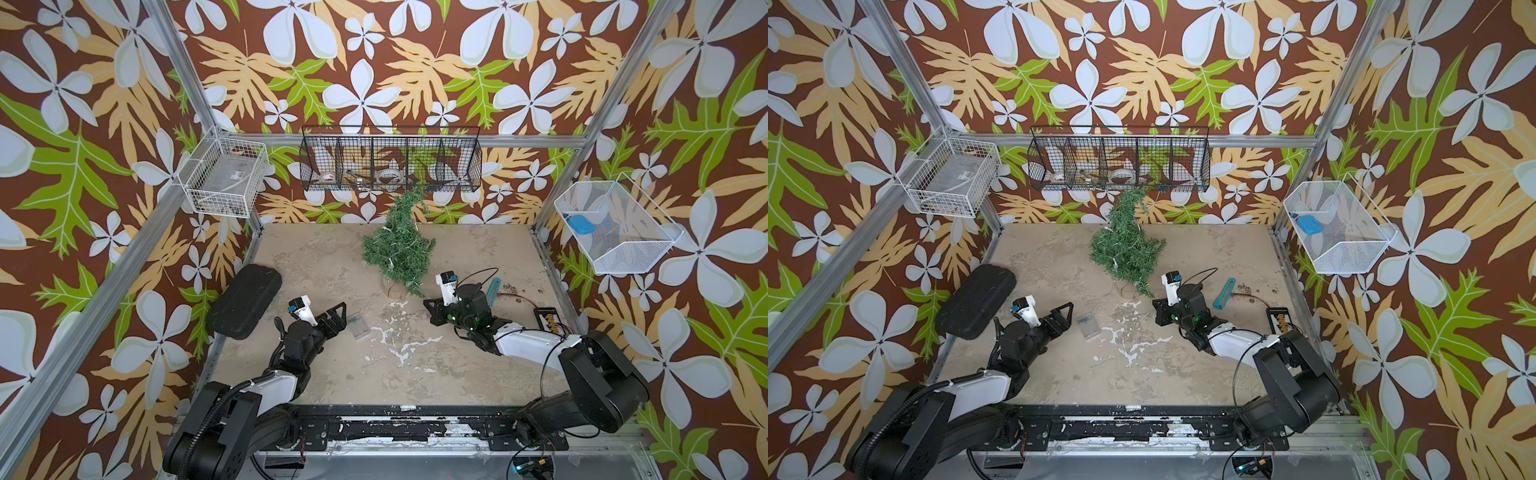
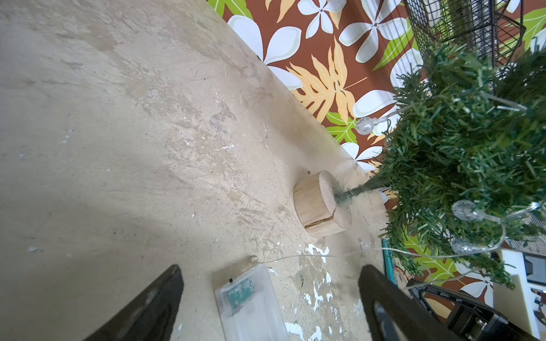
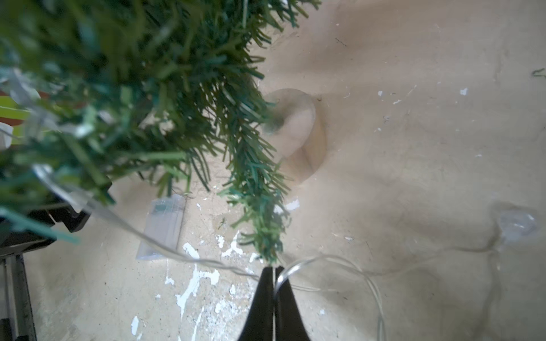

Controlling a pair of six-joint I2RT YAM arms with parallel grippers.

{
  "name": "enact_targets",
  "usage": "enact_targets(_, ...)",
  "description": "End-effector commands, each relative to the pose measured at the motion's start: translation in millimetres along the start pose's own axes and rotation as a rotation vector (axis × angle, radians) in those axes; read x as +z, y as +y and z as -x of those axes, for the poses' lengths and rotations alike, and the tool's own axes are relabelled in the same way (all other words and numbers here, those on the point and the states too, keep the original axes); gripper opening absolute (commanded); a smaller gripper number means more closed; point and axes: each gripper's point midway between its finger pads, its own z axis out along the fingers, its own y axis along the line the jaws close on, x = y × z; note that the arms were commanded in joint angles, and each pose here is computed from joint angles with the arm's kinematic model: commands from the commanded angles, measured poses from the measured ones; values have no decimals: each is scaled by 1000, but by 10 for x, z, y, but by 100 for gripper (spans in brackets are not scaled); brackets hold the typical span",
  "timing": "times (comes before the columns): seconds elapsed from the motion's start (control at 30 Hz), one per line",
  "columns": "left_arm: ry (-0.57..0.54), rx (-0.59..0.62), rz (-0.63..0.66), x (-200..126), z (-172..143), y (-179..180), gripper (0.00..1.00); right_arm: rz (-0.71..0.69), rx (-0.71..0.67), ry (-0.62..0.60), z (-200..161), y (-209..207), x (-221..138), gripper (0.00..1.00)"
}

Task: Remove string lights from the small christmas tree
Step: Remove the light string from the Christmas tree.

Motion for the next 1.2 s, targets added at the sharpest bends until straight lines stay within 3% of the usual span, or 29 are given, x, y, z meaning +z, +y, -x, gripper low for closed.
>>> enact_targets(0.0,-15,-14,-6,14,42,-30,95,39,-31,-67,150,185,13,9)
enact_targets(0.3,-8,-32,8,40,19,9,94,14,-22,-102,70,157,-83,19)
enact_targets(0.7,-14,-25,12,21,30,11,94,-19,-3,-102,113,60,223,30)
enact_targets(0.93,-13,-21,1,29,43,-19,94,-55,47,-130,85,-4,127,2)
enact_targets(1.17,-12,-24,-6,24,39,-30,94,-66,18,-192,272,95,-380,0)
